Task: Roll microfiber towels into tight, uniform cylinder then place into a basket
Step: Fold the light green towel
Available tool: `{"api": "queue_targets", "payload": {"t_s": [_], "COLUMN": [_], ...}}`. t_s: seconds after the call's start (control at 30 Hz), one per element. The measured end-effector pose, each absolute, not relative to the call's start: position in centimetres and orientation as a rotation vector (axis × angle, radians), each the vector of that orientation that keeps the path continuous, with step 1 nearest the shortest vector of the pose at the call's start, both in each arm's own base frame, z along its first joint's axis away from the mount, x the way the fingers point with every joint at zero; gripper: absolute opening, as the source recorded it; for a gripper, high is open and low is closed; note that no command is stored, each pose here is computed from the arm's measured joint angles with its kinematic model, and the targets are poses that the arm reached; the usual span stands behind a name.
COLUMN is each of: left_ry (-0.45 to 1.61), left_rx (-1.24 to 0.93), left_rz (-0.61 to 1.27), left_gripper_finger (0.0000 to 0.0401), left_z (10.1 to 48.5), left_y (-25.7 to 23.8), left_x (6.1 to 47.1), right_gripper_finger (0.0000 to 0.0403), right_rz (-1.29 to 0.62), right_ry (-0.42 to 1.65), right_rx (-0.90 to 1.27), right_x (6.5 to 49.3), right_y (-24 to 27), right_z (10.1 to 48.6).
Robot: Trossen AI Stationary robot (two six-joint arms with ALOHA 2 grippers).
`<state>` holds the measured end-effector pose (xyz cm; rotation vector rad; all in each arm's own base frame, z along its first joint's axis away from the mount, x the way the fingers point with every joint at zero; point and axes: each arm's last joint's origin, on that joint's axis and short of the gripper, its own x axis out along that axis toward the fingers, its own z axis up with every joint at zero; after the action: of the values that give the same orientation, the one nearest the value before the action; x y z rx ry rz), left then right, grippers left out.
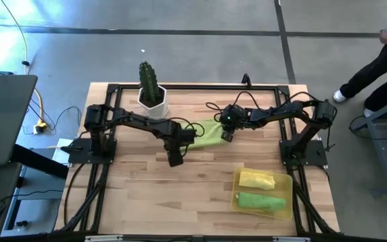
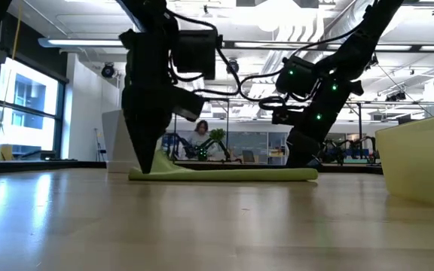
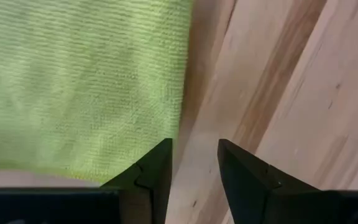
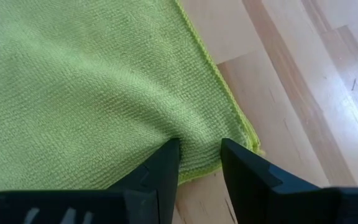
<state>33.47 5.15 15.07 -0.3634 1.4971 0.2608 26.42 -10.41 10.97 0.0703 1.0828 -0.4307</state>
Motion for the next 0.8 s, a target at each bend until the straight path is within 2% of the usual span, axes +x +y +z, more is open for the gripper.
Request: {"api": "queue_targets", "payload": {"t_s": [0.2, 0.4, 0.57, 0.8], "left_ry": [1.427, 1.327, 1.357, 1.416], "left_rx": [-0.193, -0.013, -0.109, -0.258], "left_rz": [0.392, 0.607, 0.692, 0.619], "left_gripper_finger": [0.0117, 0.0117, 0.0117, 0.0117], "left_z": [16.6, 16.2, 15.0, 13.4], "left_y": [5.4, 6.9, 7.9, 6.9], "left_x": [34.2, 34.4, 33.1, 31.9], "right_gripper_finger": [0.0116, 0.0116, 0.0116, 0.0116], "right_rz": [-0.424, -0.426, -0.426, -0.425], "right_ry": [1.082, 1.079, 1.080, 1.079], "right_rx": [0.076, 0.082, 0.082, 0.081], "right_x": [26.4, 26.4, 26.4, 26.4], "right_y": [-10.4, -10.4, -10.4, -10.4], "right_z": [11.0, 11.0, 10.9, 10.9]}}
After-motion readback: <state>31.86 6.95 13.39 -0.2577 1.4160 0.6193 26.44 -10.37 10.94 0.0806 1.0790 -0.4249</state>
